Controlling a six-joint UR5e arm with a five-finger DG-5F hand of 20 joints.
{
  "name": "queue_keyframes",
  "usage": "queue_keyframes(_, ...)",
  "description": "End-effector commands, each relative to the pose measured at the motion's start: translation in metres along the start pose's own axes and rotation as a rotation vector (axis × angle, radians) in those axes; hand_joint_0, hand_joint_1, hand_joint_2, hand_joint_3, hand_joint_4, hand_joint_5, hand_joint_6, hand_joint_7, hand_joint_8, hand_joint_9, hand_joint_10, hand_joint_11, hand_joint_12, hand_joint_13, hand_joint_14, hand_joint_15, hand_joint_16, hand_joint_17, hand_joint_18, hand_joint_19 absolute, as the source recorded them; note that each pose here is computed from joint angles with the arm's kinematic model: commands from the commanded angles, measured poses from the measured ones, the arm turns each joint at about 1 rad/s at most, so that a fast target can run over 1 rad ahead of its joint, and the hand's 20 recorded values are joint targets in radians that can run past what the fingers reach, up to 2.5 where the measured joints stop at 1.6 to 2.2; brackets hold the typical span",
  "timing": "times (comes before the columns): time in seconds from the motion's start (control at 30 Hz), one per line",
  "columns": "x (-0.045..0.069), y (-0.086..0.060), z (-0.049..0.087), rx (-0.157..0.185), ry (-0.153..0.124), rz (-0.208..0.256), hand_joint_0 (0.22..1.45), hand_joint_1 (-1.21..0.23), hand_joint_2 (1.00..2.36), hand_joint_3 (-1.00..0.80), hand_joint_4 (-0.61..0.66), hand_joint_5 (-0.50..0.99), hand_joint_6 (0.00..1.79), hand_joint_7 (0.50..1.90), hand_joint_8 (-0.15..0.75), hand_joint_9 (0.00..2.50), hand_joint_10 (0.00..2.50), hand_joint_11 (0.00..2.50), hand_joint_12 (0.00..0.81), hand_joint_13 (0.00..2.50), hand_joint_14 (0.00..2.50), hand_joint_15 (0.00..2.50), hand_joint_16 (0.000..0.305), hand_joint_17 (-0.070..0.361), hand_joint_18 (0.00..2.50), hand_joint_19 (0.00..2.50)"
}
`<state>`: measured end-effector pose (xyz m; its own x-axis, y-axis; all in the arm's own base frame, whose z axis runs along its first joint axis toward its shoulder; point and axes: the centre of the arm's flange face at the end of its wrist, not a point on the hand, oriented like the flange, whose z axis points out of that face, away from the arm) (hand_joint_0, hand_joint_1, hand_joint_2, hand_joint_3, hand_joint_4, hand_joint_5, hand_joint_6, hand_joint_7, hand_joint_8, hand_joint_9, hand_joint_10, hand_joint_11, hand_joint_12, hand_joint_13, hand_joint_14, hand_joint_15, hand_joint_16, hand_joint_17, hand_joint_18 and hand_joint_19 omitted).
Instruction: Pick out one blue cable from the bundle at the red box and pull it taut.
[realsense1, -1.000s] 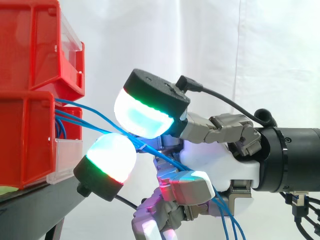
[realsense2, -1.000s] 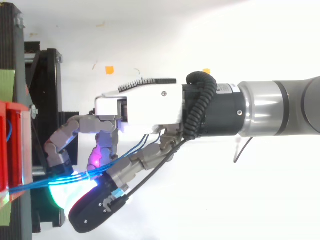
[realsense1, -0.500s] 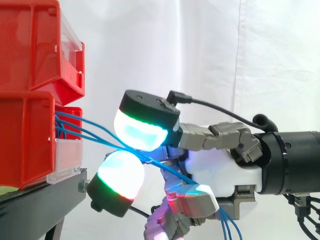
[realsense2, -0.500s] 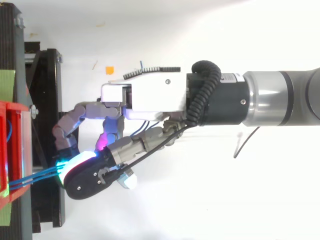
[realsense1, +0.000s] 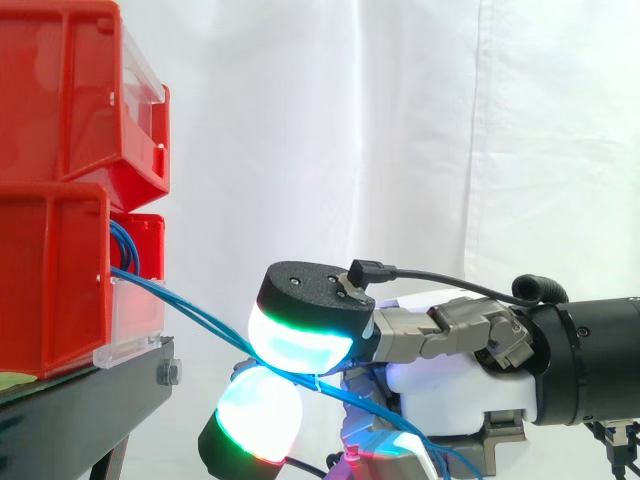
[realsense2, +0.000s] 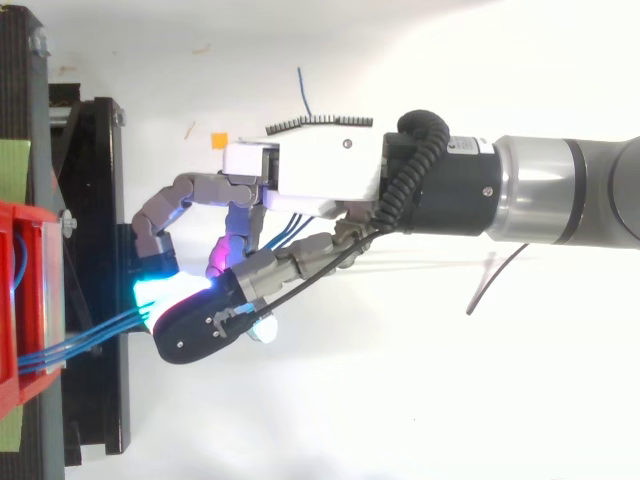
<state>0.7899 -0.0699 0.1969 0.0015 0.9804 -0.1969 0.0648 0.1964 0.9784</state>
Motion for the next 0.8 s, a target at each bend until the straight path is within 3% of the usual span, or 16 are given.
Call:
queue_keyframes(0.0, -0.002, 0.0, 0.0, 0.001, -0.003, 0.0, 0.61, -0.63, 1.02, -0.3, 0.1, -0.11, 0.82, 1.08, 0.351, 1.47, 0.03, 0.76, 0.47, 1.1, 0.02, 0.6, 0.065, 0.147, 0.95, 0.88)
queue_keyframes(0.27, -0.005, 0.007, -0.001, -0.007, -0.007, 0.001, 0.57, -0.56, 1.0, -0.46, 0.1, -0.12, 0.82, 1.05, 0.354, 1.48, 0.02, 0.74, 0.472, 1.11, 0.02, 0.6, 0.066, 0.149, 0.96, 0.88)
queue_keyframes(0.33, -0.01, 0.02, -0.005, -0.012, -0.013, -0.007, 0.57, -0.55, 1.0, -0.47, 0.1, -0.12, 0.82, 1.06, 0.352, 1.48, 0.03, 0.74, 0.472, 1.11, 0.02, 0.6, 0.066, 0.149, 0.96, 0.88)
queue_keyframes(0.57, -0.017, 0.043, -0.016, 0.016, -0.011, -0.042, 0.58, -0.52, 1.0, -0.46, 0.09, -0.11, 0.83, 1.05, 0.35, 1.48, 0.03, 0.75, 0.469, 1.11, 0.02, 0.6, 0.066, 0.148, 0.96, 0.88)
queue_keyframes(0.77, -0.019, 0.046, -0.02, 0.033, -0.01, -0.05, 0.59, -0.53, 1.0, -0.46, 0.09, -0.11, 0.83, 1.06, 0.351, 1.48, 0.03, 0.75, 0.469, 1.12, 0.02, 0.6, 0.065, 0.147, 0.96, 0.88)
